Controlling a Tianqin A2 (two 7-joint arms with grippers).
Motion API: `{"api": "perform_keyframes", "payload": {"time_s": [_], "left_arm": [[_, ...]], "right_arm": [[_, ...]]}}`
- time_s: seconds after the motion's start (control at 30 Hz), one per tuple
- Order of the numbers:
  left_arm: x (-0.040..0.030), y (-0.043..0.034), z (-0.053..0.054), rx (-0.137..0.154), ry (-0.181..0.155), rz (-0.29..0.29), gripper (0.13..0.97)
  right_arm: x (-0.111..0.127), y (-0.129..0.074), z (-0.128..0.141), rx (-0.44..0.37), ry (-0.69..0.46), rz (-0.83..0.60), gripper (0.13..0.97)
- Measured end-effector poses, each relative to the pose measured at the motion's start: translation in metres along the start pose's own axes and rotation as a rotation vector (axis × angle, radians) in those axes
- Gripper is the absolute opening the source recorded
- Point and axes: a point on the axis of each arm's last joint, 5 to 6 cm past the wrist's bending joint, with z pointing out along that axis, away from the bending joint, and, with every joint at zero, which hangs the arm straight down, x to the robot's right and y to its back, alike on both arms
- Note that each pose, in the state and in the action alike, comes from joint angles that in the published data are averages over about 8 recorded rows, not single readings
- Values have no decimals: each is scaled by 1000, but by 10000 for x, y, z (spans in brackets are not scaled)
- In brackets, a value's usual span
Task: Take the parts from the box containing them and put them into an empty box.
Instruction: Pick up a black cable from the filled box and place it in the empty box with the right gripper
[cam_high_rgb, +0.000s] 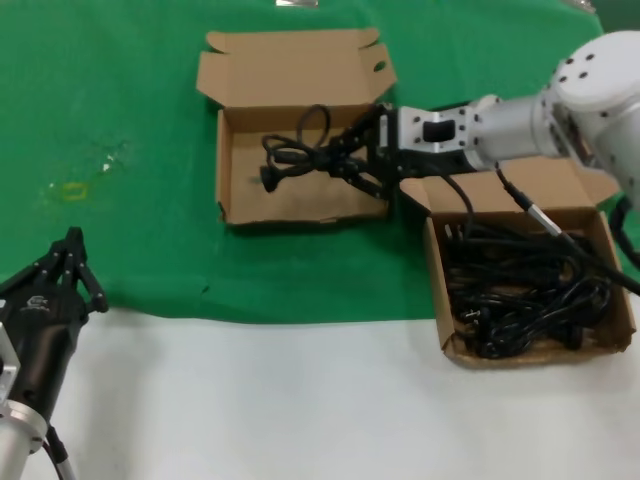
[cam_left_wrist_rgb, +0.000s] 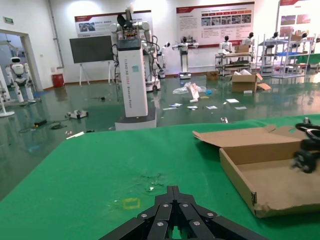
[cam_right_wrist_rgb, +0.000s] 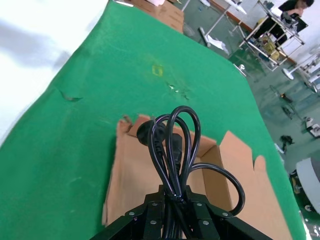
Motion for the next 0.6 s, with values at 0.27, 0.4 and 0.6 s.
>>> {"api": "perform_keyframes", "payload": {"time_s": [0.27,0.4,0.6], "left_arm": [[0,0,0,0,0,0,144],[0,0,0,0,0,0,144],[0,0,0,0,0,0,144]], "right_arm": [[-25,-54,232,-8,31,-28,212],[-71,-91,330,-24,48,-30,212],[-158,-137,457,-57,73,-32,211]]}}
